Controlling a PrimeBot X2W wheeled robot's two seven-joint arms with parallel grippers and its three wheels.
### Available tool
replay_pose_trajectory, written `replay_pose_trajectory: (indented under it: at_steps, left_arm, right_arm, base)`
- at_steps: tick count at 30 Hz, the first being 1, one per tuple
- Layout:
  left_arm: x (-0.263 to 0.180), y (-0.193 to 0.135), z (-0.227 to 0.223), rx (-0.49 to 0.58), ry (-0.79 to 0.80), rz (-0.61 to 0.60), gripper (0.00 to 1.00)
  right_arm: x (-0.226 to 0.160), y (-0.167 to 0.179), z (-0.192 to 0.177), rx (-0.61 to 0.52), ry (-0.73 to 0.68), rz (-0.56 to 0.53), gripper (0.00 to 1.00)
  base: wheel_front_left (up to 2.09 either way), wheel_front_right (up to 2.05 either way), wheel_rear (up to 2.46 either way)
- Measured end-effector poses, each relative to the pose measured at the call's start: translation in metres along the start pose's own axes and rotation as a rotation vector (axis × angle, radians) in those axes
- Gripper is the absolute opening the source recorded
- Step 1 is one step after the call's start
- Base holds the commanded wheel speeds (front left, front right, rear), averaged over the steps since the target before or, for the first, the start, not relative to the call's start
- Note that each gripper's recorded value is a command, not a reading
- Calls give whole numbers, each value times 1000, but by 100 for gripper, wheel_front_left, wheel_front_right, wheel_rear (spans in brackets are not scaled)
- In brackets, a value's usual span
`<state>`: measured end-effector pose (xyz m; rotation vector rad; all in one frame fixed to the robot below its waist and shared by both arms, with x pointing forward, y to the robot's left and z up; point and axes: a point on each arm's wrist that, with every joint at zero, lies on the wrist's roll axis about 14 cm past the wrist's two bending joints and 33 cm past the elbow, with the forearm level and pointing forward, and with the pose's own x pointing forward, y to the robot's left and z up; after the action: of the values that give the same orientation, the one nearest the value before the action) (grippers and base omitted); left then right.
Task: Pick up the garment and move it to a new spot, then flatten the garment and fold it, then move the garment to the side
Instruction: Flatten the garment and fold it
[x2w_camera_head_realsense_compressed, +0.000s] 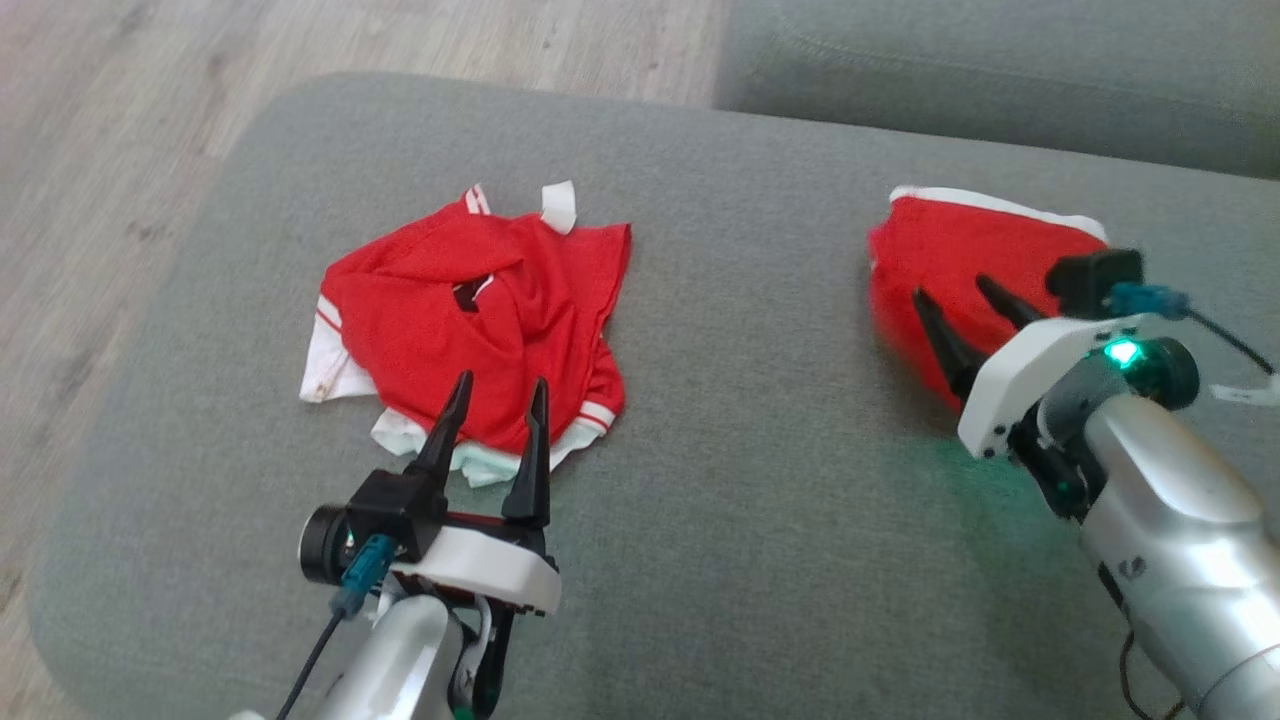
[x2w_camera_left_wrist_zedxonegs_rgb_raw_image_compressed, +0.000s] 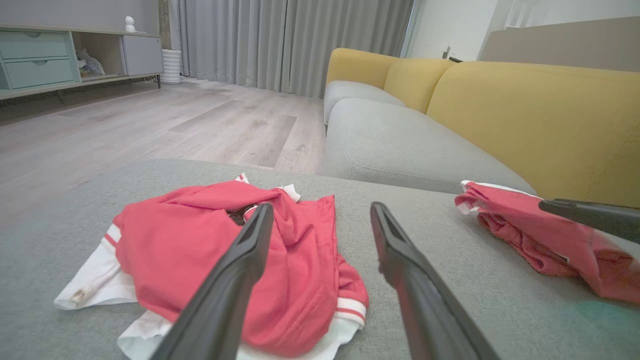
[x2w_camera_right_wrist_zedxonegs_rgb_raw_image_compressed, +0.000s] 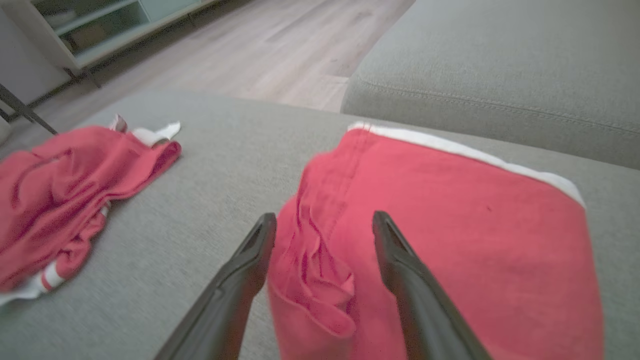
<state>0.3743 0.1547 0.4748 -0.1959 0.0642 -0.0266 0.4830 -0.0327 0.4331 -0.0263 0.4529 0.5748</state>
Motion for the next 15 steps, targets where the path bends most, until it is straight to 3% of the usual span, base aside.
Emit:
replay_pose_trajectory:
  at_steps: [6,11,15]
  left_arm:
    - [4,-9,15,10,-48,-20,100]
    - [8,-24,36,30,-112,-71,100]
    - [12,-33,46,25,-143,-98,100]
  right_arm:
    - [-17,-14,42,51,-177,-31,100]
    - [-54,-58,77,106,-386,-157,100]
    - [-82,-75,77,99,-466,-229,100]
  base:
    - [0,0,0]
    - [0,0,0]
    - [0,0,0]
